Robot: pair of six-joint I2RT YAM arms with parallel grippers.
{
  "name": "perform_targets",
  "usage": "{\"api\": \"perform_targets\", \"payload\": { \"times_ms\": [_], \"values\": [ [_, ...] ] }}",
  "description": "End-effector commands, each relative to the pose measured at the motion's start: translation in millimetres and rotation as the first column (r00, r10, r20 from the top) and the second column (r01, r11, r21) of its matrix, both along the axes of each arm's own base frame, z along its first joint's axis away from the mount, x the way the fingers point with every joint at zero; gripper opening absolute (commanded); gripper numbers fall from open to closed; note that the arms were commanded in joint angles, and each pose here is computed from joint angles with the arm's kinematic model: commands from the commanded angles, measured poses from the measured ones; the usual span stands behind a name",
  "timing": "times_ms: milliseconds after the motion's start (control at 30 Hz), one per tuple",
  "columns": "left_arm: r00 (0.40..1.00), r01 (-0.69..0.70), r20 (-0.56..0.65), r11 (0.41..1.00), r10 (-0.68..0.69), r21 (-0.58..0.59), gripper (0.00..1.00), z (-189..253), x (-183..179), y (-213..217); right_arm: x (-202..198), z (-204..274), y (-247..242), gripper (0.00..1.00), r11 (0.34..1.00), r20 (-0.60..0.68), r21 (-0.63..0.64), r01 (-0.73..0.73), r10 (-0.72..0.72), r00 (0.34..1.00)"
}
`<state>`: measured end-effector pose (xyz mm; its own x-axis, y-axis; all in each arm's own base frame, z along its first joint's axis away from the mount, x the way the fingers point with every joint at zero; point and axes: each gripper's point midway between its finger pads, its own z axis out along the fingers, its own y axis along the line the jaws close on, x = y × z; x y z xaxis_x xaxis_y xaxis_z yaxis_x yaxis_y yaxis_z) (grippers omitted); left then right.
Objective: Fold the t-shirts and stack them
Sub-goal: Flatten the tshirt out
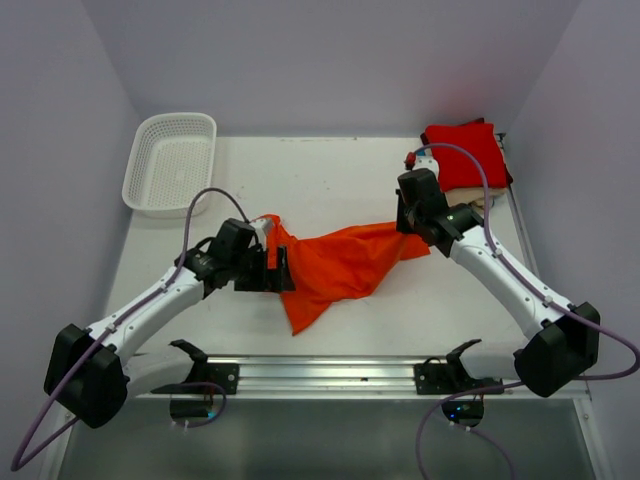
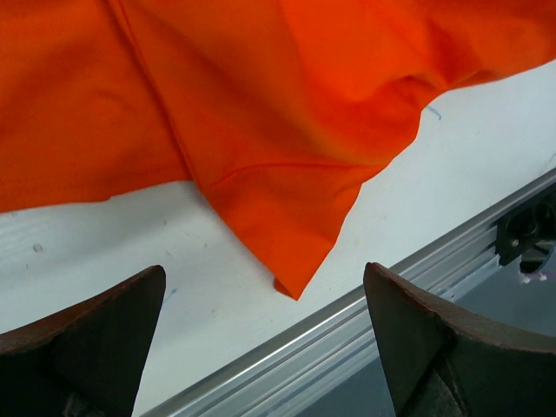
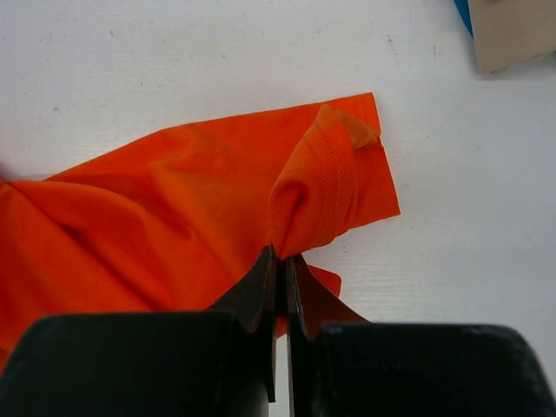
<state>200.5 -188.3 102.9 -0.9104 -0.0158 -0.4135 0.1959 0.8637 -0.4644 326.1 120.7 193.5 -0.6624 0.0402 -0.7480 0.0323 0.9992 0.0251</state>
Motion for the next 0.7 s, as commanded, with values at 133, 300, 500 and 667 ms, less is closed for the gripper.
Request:
{"api": "perform_targets", "payload": {
  "times_ms": [133,300,500,667],
  "values": [
    [0.998,0.004,-0.064,0.996,-0.01,-0.09,1.0,-27.2,-25.2,-10.3,3.8,-1.3,6.5,0.0,0.999,0.003,0.046,0.005,-0.005,1.0],
    [0.997,0.017,-0.071,0.982,-0.031,-0.187,0.99,-39.7,-35.7,-22.6,2.5,0.3,4.1,0.0,0.999,0.009,0.045,0.011,-0.011,1.0],
    [0.998,0.016,-0.058,0.955,-0.035,-0.297,0.99,-38.0,-40.9,-37.2,1.5,-5.0,4.2,0.0,0.999,-0.002,0.039,0.01,-0.01,1.0],
    [0.998,0.01,-0.047,0.917,-0.031,-0.398,0.98,-35.9,-45.0,-52.6,1.9,-9.2,4.9,0.0,0.999,-0.006,0.041,0.012,-0.012,1.0]
  ]
}}
